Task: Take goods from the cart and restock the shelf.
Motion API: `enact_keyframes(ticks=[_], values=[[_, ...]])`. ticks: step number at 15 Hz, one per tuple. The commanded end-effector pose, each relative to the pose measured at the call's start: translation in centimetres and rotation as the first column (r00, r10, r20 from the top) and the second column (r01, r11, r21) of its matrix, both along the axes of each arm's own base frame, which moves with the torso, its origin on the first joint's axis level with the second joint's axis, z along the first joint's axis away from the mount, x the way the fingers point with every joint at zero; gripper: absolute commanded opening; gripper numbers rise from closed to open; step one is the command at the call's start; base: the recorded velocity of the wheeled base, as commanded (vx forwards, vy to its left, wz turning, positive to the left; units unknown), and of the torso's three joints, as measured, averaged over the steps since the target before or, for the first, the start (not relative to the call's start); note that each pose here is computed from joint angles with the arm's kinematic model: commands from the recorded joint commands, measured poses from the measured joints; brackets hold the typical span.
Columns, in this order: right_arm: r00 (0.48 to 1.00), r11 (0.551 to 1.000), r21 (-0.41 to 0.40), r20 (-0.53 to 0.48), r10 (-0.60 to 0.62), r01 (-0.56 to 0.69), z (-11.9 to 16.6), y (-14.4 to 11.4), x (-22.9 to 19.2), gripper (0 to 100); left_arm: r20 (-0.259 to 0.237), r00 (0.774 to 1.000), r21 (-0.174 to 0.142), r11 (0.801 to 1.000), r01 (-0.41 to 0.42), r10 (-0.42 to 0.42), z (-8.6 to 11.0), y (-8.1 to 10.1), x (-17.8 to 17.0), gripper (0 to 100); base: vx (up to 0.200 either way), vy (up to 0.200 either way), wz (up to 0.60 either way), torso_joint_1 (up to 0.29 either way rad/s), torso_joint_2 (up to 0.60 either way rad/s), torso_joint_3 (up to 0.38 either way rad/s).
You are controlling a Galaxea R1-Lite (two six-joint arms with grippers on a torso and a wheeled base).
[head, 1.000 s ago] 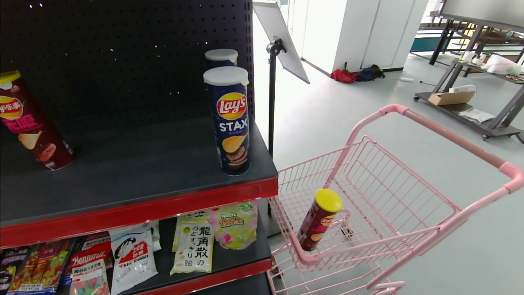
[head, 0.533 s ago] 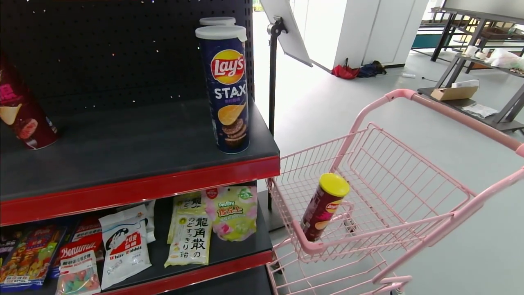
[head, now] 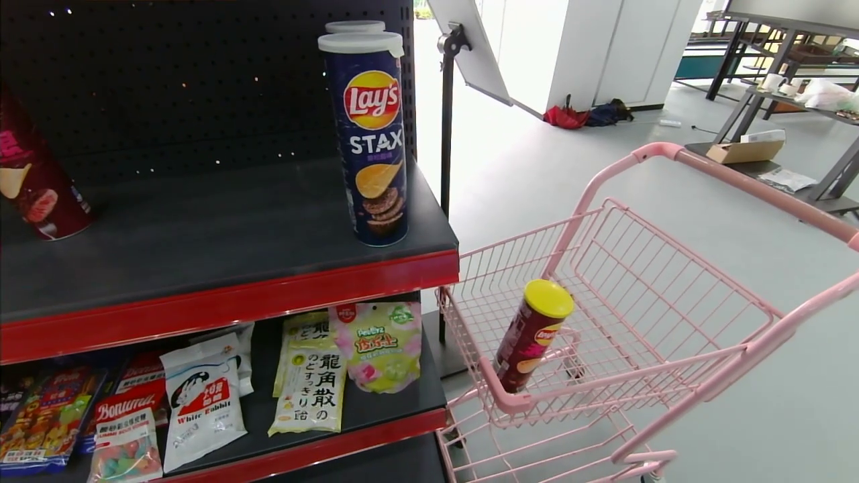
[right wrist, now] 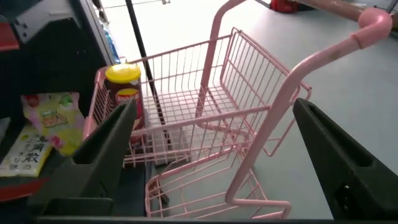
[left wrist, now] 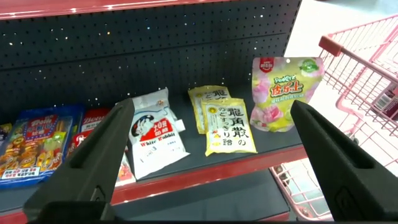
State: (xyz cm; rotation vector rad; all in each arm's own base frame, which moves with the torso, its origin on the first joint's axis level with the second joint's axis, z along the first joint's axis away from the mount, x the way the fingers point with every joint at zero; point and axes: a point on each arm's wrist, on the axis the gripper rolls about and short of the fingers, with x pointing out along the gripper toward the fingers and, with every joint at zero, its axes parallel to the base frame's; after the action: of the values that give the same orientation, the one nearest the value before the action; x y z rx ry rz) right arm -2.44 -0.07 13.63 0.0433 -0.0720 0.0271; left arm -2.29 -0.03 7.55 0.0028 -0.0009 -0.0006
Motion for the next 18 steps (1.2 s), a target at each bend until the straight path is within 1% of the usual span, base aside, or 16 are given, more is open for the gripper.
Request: enact_keyframes(ticks=[1, 2, 4, 6, 7, 8, 10, 14, 17, 18], values=[[0.903, 0.944, 0.095, -0.275, 0.329, -0.315, 8.7, 2.2, 10.6, 100, -0.001, 1.0, 0.0, 1.0, -0.001, 0.001, 0.0, 0.0, 0.0, 100, 0.0, 0.0, 0.0, 0.0, 0.0, 0.0], [0.86, 0.928, 0.13, -0.348, 0.373, -0.35, 6.7, 3.2, 12.5, 100, -0.001, 1.0, 0.0, 1.0, 0.001, -0.001, 0.0, 0.0, 0.0, 100, 0.0, 0.0, 0.0, 0.0, 0.0, 0.0], [0.797, 0.901, 0.188, -0.421, 0.433, -0.391, 3.5, 5.0, 16.9, 100, -0.001, 1.0, 0.0, 1.0, -0.001, 0.001, 0.0, 0.0, 0.0, 100, 0.0, 0.0, 0.0, 0.0, 0.0, 0.0], [0.753, 0.888, 0.202, -0.472, 0.458, -0.414, 0.5, 6.6, 20.6, 100, -0.001, 1.0, 0.0, 1.0, -0.001, 0.001, 0.0, 0.0, 0.0, 100, 0.0, 0.0, 0.0, 0.0, 0.0, 0.0], [0.745, 0.884, 0.204, -0.479, 0.464, -0.42, -0.2, 7.1, 21.6, 100, -0.001, 1.0, 0.0, 1.0, -0.001, 0.001, 0.0, 0.0, 0.0, 100, 0.0, 0.0, 0.0, 0.0, 0.0, 0.0], [0.731, 0.881, 0.201, -0.497, 0.468, -0.427, -1.7, 7.8, 23.5, 100, -0.001, 1.0, 0.0, 1.0, 0.001, -0.001, 0.0, 0.0, 0.0, 100, 0.0, 0.0, 0.0, 0.0, 0.0, 0.0], [0.707, 0.878, 0.204, -0.528, 0.471, -0.433, -3.3, 8.7, 25.0, 100, -0.001, 1.0, 0.0, 1.0, -0.001, 0.001, 0.0, 0.0, 0.0, 100, 0.0, 0.0, 0.0, 0.0, 0.0, 0.0], [0.686, 0.866, 0.207, -0.539, 0.489, -0.455, -4.2, 9.8, 25.9, 100, -0.001, 1.0, 0.0, 1.0, -0.001, 0.001, 0.0, 0.0, 0.0, 100, 0.0, 0.0, 0.0, 0.0, 0.0, 0.0], [0.68, 0.869, 0.205, -0.552, 0.482, -0.449, -5.0, 10.2, 26.8, 100, -0.001, 1.0, 0.0, 1.0, -0.001, 0.001, 0.0, 0.0, 0.0, 100, 0.0, 0.0, 0.0, 0.0, 0.0, 0.0], [0.679, 0.871, 0.205, -0.557, 0.478, -0.446, -5.8, 10.4, 27.5, 100, -0.001, 1.0, 0.0, 1.0, -0.001, 0.001, 0.0, 0.0, 0.0, 100, 0.0, 0.0, 0.0, 0.0, 0.0, 0.0]])
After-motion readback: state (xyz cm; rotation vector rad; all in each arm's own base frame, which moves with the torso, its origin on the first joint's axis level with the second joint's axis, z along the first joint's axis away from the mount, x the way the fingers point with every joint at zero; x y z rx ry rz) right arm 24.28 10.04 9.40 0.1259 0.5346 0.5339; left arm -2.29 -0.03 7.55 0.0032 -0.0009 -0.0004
